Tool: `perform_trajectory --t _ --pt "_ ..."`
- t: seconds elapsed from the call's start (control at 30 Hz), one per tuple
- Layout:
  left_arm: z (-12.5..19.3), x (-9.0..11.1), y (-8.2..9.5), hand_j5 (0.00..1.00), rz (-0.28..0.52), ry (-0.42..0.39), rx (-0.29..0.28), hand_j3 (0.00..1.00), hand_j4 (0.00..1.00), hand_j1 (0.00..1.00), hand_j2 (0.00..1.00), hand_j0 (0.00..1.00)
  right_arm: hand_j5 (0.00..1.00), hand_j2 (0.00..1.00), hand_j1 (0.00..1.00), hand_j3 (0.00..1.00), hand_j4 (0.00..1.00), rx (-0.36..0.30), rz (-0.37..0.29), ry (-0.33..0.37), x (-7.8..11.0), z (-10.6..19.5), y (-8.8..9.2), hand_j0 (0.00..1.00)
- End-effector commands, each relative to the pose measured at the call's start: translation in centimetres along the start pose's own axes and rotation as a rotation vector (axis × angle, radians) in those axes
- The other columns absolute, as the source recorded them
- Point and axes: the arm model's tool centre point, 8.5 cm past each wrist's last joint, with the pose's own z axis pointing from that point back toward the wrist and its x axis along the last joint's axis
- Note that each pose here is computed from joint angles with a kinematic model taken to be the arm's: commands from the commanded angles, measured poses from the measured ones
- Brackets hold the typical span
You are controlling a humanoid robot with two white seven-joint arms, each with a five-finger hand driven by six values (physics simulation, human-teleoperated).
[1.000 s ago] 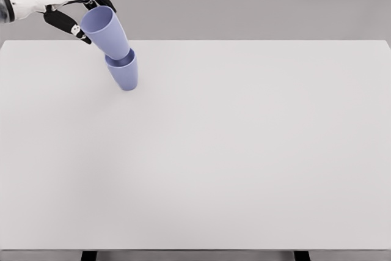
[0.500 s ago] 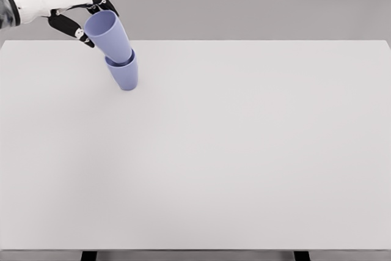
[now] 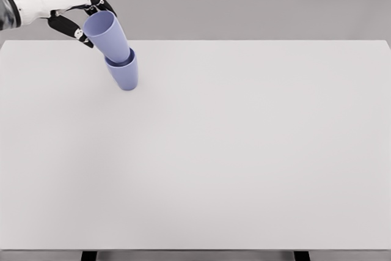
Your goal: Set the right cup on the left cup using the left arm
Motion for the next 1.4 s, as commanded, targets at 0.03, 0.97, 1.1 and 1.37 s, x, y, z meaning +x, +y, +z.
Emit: perform_trajectory --t 0.03,0.97,1.1,1.37 --pt "-0.3 0.1 0.0 0.55 0.005 -0.001 0.003 0.55 0.55 0.55 0.55 0.55 1.0 1.0 1.0 1.0 1.0 0.0 0.0 -0.001 0.0 0.0 0.0 1.0" --pt "13.4 3.9 -1.1 1.0 -0.011 -0.225 0.143 1.0 1.0 1.0 1.0 1.0 1.0 1.0 1.0 1.0 1.0 0.0 0.0 0.001 0.0 0.0 0.0 1.0" --pt "13.2 4.9 -3.9 1.0 0.006 -0.268 0.096 1.0 1.0 1.0 1.0 1.0 1.0 1.0 1.0 1.0 1.0 0.0 0.0 -0.001 0.0 0.0 0.0 1.0" --pt "11.6 4.6 -6.4 1.0 0.052 -0.288 0.057 1.0 1.0 1.0 1.0 1.0 1.0 1.0 1.0 1.0 1.0 0.0 0.0 -0.001 0.0 0.0 0.0 1.0"
